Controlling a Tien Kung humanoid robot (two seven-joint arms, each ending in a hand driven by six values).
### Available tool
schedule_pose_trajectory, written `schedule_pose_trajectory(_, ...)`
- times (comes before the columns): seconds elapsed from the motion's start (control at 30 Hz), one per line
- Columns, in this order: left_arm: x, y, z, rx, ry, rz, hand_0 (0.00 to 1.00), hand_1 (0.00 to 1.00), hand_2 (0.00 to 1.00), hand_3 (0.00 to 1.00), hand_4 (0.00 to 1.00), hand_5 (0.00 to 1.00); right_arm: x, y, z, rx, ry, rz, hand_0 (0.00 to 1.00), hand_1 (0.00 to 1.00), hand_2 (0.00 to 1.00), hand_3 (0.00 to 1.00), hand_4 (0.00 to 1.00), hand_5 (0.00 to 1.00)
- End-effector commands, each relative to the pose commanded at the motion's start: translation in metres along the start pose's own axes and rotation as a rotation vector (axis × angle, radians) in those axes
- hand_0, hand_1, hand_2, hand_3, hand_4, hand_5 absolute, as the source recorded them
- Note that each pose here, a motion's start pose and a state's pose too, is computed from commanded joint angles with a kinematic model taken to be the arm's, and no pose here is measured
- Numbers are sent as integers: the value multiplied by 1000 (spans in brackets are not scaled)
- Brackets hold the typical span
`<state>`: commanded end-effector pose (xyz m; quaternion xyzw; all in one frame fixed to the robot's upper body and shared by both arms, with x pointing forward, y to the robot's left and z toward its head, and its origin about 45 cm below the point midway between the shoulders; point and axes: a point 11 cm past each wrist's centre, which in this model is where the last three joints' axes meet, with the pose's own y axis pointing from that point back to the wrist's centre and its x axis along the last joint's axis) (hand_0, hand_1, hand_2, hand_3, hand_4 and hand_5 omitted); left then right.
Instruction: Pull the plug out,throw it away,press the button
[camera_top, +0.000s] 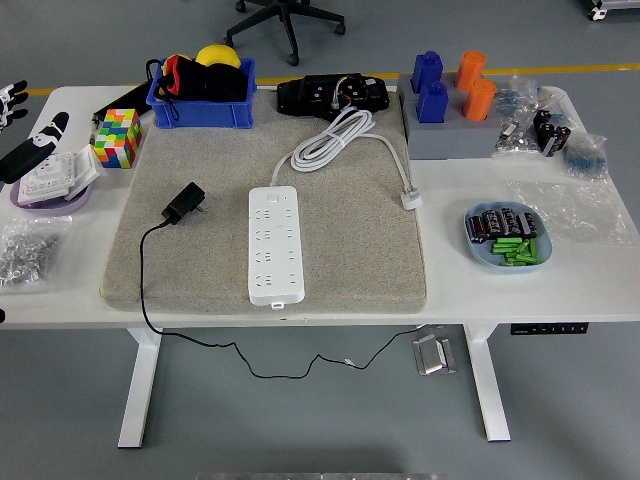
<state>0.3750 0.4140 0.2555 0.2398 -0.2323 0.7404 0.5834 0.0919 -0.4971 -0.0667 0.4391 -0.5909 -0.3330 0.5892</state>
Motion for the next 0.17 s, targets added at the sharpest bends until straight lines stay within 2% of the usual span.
schedule_pose_trajectory(0.17, 0, -2, 3, -5, 2, 0, 902, 876, 931, 948, 778, 634, 1, 0, -4, 6, 0, 1, 767, 729, 724, 713, 883, 658)
